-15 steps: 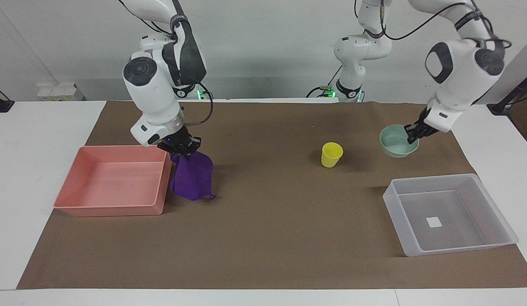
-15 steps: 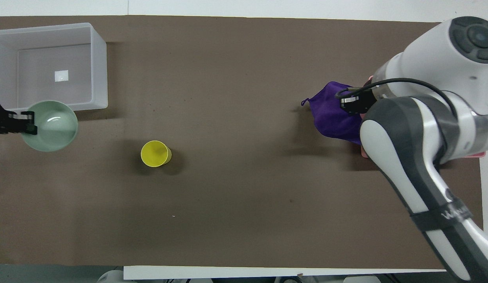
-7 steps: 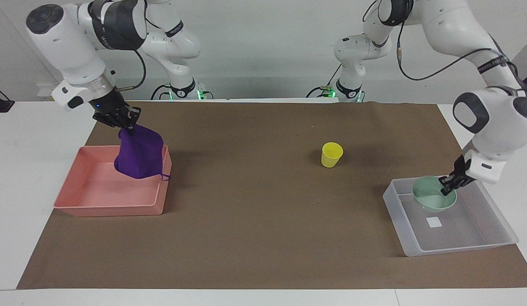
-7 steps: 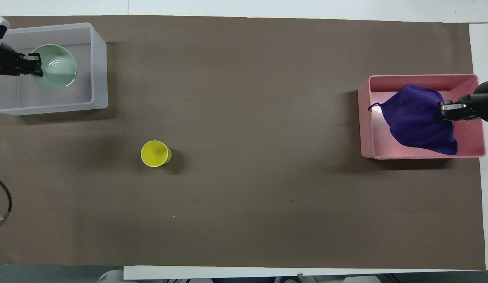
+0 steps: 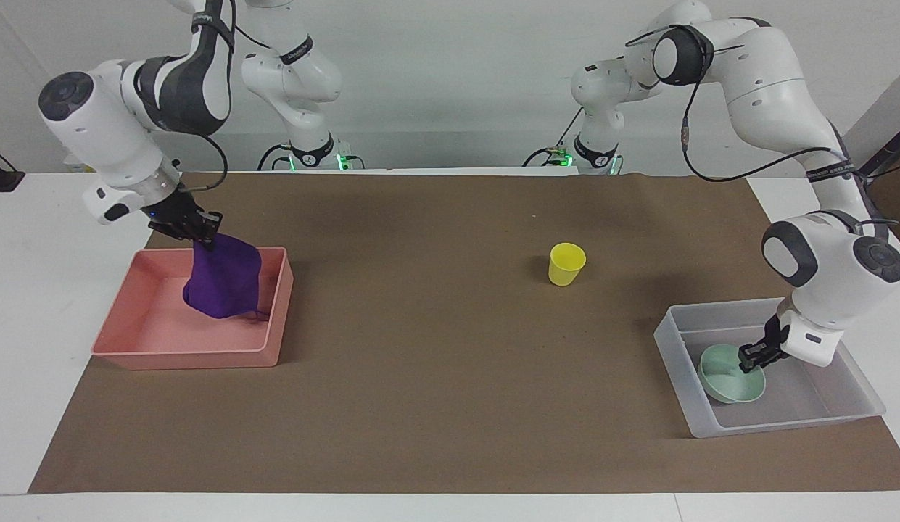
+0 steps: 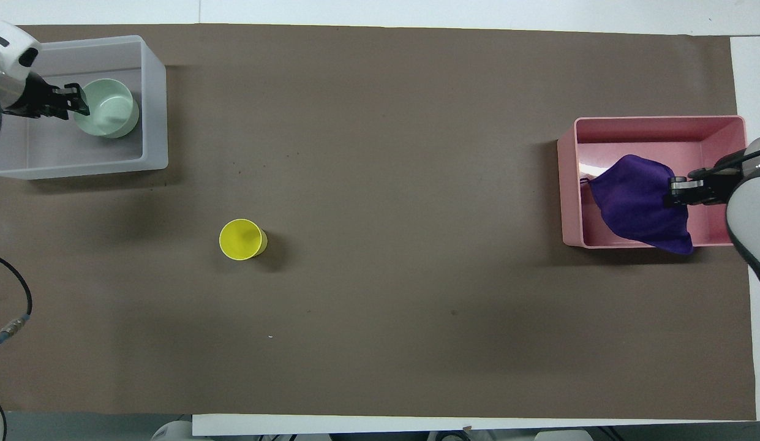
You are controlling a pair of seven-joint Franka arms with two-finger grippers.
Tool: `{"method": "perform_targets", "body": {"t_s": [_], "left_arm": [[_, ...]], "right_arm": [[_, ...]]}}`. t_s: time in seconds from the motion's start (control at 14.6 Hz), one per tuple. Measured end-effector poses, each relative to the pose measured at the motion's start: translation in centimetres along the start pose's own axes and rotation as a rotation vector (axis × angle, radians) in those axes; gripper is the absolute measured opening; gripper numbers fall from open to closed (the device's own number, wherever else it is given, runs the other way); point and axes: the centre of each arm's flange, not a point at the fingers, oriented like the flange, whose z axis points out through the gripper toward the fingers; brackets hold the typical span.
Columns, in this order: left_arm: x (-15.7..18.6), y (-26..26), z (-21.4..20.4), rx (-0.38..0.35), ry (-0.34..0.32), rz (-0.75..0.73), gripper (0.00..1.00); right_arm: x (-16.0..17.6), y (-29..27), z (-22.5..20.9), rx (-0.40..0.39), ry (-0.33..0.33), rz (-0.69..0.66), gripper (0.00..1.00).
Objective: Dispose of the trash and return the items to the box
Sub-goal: 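Release the green bowl in the clear box and reach for the yellow cup, then carry the yellow cup with the left gripper into the clear box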
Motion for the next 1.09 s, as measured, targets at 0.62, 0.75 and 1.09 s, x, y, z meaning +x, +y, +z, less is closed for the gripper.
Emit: {"method": "perform_targets", "body": {"t_s": [0.62,0.75,1.09], "left_arm": [[-20.8,21.3,-10.6,0.061,-0.241,0.037,1.0],[-25.6,22.1,-6.4,0.064,-0.228,0.034,1.0],[-30.2,21.9,-1.8,0.025,-0.185,0.031,0.99]], "right_arm": [[1.8,-0.8,3.1,-0.001,-0.004,-0.019,0.67],[1.8,-2.4,0.9,0.0,-0.017,-0.047,0.9],[0.2,-8.1,-5.7,-0.011,0.022,-0.149,1.0]]}}
